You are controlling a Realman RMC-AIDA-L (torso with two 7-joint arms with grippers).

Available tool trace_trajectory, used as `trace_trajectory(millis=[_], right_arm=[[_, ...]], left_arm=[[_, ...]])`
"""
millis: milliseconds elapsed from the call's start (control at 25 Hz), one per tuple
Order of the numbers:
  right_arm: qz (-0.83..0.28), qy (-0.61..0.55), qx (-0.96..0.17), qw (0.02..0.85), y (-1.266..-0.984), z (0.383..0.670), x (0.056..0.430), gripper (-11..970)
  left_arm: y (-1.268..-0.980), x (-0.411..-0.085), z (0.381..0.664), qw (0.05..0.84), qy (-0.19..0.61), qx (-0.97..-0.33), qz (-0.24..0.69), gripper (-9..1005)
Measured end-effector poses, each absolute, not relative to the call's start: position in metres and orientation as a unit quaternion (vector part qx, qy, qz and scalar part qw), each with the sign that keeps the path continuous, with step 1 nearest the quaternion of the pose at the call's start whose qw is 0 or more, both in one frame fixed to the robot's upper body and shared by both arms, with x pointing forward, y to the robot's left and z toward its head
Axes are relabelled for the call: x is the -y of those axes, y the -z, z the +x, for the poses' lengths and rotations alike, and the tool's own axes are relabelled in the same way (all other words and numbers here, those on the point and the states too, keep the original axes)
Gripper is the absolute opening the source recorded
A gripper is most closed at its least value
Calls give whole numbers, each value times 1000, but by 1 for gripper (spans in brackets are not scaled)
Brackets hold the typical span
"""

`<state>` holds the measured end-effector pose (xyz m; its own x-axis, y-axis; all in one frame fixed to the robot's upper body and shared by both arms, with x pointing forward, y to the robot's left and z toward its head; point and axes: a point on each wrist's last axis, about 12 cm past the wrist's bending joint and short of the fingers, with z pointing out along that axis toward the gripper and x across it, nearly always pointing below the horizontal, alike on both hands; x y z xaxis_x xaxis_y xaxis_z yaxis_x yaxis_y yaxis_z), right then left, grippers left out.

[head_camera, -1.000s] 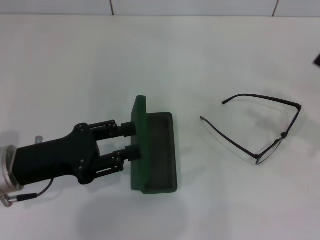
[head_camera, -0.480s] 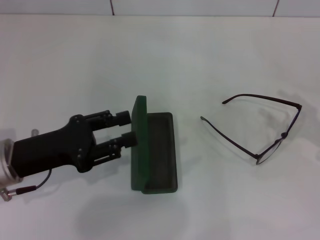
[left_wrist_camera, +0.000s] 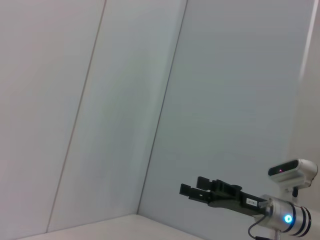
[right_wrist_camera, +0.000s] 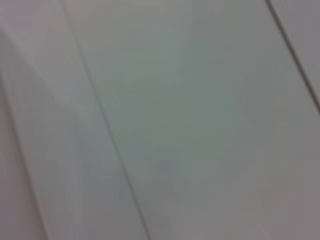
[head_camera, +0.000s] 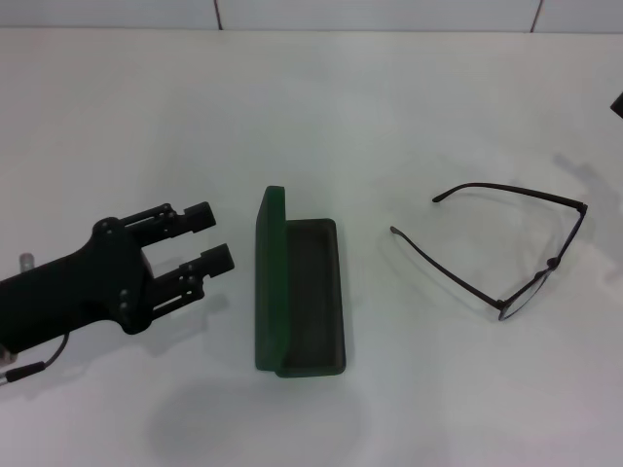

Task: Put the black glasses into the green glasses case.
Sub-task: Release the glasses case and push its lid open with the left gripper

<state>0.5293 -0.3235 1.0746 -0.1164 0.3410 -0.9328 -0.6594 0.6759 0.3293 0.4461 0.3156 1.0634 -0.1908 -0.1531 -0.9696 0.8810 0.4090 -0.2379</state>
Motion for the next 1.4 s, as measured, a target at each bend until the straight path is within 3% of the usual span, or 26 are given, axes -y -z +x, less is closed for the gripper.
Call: trace_trajectory(millis=[320,480,680,880,920,1080,1400], right_arm=[[-111,-366,-648,658,-1073,537,321,850],[-127,-358,-644,664,-1074,534,323,850],[-164,-340,-633,676,-1069,522,320,850],[-200,-321,-633,676,-1061,510,317,850],[-203,-317,-633,676,-1059,508,317,850],[-216,-299,-632,681,-1054,503,313,850],[-242,-264,-627,692,-1050,504,308,849]], left_arm=[[-1069,-308,444,554,489,-620,264,561],[-1094,-306,453,515,523,-635,241,561],[-1138,-289,485,420,548,-679,250,560],[-1157,-272,505,358,498,-749,249,558],[-1167,-259,511,322,453,-794,246,557],[-1186,-237,519,278,374,-850,244,556],[-1205,-193,518,250,191,-916,249,553]])
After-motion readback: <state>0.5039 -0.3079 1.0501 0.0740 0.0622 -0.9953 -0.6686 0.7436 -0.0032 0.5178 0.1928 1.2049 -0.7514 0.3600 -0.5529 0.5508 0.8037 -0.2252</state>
